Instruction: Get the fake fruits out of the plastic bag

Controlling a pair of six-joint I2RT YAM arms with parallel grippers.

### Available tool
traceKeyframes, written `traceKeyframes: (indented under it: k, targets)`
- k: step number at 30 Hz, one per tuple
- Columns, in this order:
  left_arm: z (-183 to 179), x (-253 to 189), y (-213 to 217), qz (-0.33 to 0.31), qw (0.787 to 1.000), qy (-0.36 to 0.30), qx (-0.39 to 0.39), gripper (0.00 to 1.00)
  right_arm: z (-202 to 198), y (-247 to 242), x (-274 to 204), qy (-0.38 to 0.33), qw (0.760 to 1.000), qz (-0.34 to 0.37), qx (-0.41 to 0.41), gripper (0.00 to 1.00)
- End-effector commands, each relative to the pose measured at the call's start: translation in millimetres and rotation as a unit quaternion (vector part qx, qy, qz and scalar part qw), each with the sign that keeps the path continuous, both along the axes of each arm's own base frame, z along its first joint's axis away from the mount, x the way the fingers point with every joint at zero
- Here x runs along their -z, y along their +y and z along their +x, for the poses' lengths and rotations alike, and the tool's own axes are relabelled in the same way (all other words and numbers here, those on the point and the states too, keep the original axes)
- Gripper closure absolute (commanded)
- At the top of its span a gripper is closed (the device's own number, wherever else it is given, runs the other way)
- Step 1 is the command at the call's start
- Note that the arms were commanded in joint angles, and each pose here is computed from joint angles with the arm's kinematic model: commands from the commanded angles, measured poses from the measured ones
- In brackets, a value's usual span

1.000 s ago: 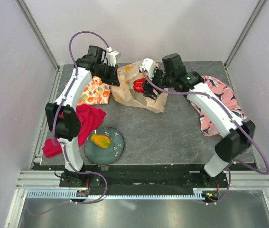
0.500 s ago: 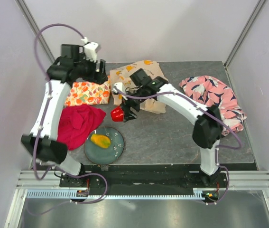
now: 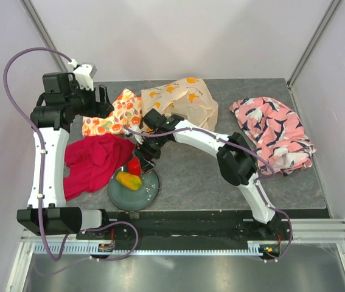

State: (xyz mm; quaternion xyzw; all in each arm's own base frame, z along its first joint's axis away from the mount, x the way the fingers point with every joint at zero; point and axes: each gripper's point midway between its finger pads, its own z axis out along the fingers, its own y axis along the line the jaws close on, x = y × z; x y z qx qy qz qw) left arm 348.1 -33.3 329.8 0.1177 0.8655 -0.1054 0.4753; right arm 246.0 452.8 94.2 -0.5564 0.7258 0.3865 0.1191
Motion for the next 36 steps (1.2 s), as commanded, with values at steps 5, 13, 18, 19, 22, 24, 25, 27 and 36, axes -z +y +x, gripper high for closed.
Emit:
traceKeyframes:
  k: [5,13,18,19,22,24,25,27,36]
  targets:
    - [-3,-7,-9,-0.023,0.999,-0.008,0.021,0.17,-2,29,17,0.038,0.999,0.007,0.036,0.33]
    - [2,4,-22,-0.051,0.997,0.013,0.050,0.17,0,30,-25,0.010,0.999,0.039,0.030,0.02]
    - [-7,25,-32,-0.049,0.993,0.028,0.099,0.17,14,-27,-106,-0.036,0.996,0.069,0.033,0.02]
    - [-12,37,-34,-0.049,0.992,0.039,0.110,0.17,20,-43,-117,-0.029,0.996,0.075,0.037,0.02]
    - [-28,49,-48,-0.052,0.985,0.037,0.160,0.17,22,-94,-143,-0.042,0.996,0.071,0.041,0.02]
    - [-36,55,-62,-0.043,0.980,0.031,0.190,0.16,24,-119,-150,-0.065,0.994,0.070,0.054,0.02]
    - [-37,56,-71,-0.036,0.978,0.024,0.206,0.14,33,-132,-148,-0.076,0.993,0.063,0.071,0.02]
    - [-37,61,-87,-0.020,0.976,0.020,0.214,0.01,44,-148,-139,-0.101,0.990,0.041,0.092,0.02]
    - [-9,56,-147,-0.077,0.965,0.059,0.242,0.01,126,-202,-77,-0.210,0.929,-0.125,0.279,0.02]
